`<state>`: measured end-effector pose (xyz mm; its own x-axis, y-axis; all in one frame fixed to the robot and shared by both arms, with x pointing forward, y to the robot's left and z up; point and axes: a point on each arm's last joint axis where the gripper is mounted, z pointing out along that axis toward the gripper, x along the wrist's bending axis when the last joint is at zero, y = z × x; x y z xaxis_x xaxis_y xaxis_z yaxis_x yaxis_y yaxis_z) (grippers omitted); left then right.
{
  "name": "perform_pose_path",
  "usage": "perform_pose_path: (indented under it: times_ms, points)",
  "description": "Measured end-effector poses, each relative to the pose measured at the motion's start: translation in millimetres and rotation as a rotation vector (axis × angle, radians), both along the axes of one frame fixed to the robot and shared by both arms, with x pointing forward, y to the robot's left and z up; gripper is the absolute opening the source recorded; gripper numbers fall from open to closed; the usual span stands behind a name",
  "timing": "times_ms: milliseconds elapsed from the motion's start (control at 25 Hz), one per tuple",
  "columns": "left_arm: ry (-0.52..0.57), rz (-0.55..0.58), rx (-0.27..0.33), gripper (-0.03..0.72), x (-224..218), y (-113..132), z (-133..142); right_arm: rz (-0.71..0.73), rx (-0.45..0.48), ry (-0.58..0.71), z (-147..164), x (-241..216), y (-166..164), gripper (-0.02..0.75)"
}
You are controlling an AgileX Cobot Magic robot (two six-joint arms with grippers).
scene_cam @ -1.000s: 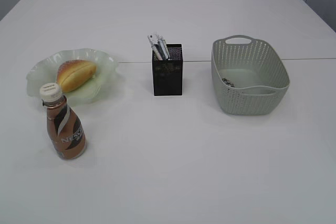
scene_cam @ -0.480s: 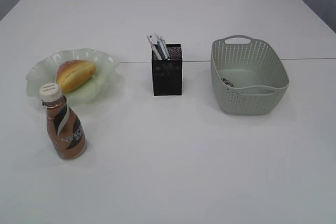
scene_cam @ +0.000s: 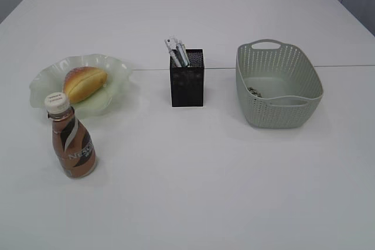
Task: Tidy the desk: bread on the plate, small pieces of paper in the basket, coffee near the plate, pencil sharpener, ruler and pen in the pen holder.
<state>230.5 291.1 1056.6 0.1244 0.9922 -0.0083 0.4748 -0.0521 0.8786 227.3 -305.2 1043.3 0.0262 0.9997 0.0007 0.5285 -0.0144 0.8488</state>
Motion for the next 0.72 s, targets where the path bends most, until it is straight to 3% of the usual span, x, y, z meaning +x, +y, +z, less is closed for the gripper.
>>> perform_pose_path:
  times_ms: [720]
  points:
    - [-0.001, -0.016, -0.024, 0.354, -0.1, -2.3, 0.3, -0.047, 0.008, 0.0, 0.0, -0.2, 1.4, 0.295]
